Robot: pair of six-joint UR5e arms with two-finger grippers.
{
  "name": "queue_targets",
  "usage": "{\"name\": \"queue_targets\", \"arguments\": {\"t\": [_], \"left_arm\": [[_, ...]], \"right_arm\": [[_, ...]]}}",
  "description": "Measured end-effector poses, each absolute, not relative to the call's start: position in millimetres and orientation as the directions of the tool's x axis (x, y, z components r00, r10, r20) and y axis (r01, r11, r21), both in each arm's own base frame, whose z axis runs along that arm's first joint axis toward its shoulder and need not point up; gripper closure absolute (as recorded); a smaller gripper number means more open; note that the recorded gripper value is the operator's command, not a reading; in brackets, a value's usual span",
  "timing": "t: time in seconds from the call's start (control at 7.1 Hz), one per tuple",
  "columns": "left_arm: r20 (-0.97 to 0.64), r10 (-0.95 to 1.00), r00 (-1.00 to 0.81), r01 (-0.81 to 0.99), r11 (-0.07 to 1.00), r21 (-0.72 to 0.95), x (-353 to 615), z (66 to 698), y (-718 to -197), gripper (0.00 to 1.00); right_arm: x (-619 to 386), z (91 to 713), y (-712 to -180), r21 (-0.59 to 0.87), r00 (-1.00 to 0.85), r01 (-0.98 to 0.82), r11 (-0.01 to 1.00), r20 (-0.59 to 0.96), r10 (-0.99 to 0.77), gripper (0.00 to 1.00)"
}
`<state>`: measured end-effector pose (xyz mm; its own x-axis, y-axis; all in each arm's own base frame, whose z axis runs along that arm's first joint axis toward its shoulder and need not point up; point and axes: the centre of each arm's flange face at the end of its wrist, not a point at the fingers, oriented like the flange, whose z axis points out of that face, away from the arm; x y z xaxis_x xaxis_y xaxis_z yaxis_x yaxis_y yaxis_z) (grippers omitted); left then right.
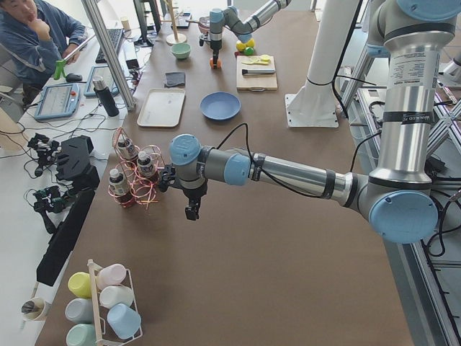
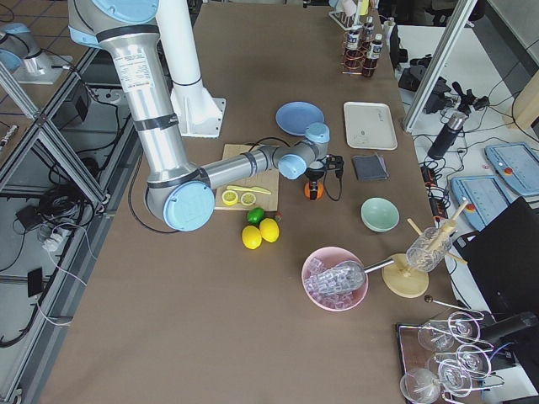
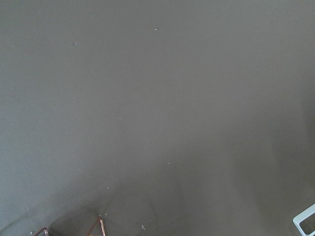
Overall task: Pick orange to plate
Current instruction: 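Lower the right gripper onto the orange and grasp it, then carry the orange with the right gripper over the blue plate and lower it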
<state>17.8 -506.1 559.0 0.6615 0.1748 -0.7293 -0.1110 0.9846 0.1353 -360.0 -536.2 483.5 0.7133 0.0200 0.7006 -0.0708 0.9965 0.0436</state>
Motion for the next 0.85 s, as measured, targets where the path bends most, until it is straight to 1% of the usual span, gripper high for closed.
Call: {"name": "queue_targets", "arguments": {"t": [0.28, 0.56, 0.85], "left_arm": [[-0.73, 0.171, 0.662, -0.112, 0.985, 0.13, 18, 562, -506, 0.02], [-0.73, 0.164, 0.663, -0.112, 0.986, 0.12, 18, 566, -506, 0.02], [-0.731, 0.158, 0.664, -0.112, 0.987, 0.112, 18, 569, -506, 0.02]], "right_arm": [[-386, 440, -540, 0.021, 0.68, -0.115, 0.993, 0.731, 0.063, 1.0], [-458, 360, -530, -0.059, 0.659, -0.204, 0.977, 0.73, 0.181, 1.0], [-526, 273, -505, -0.124, 0.654, -0.262, 0.957, 0.706, 0.27, 1.0]]}}
